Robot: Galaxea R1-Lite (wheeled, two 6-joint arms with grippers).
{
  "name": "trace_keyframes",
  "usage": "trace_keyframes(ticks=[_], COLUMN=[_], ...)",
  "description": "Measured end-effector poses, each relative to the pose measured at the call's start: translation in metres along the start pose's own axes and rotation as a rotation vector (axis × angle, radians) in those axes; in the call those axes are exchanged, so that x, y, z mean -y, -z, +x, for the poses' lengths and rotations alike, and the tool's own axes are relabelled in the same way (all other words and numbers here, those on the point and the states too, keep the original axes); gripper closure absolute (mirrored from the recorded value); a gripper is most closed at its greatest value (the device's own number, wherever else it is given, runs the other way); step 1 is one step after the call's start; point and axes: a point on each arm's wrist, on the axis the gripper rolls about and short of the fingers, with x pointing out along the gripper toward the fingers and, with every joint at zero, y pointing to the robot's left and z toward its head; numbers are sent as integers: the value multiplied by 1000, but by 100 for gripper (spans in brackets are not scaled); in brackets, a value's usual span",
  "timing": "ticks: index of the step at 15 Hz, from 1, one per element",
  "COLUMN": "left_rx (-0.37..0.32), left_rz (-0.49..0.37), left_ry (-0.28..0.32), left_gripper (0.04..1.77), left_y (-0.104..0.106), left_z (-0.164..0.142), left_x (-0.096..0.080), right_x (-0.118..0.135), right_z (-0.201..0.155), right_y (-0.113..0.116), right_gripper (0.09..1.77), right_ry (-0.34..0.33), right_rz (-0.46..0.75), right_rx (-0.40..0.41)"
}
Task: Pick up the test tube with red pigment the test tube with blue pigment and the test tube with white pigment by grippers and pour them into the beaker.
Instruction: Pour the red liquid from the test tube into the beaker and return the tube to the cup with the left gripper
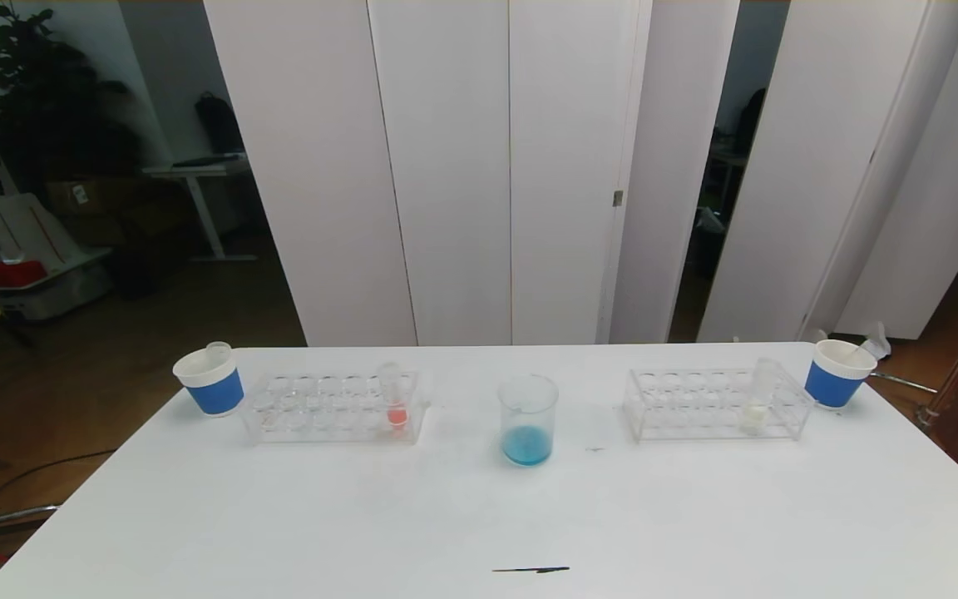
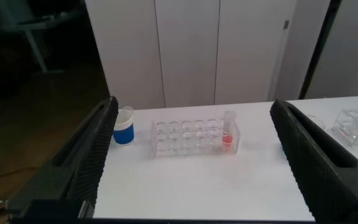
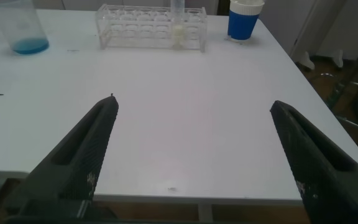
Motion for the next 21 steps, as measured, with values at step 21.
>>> trace_keyframes(ticks=[21], left_rx=[-323], left_rz=[-92], left_ry=[138], left_gripper=[6], left_y=[126], left_z=[193], left_x=[81], right_x=[0], right_z=[0], right_y=[0], right_gripper=[11], right_ry=[0], right_rz=[0], right_rx=[0])
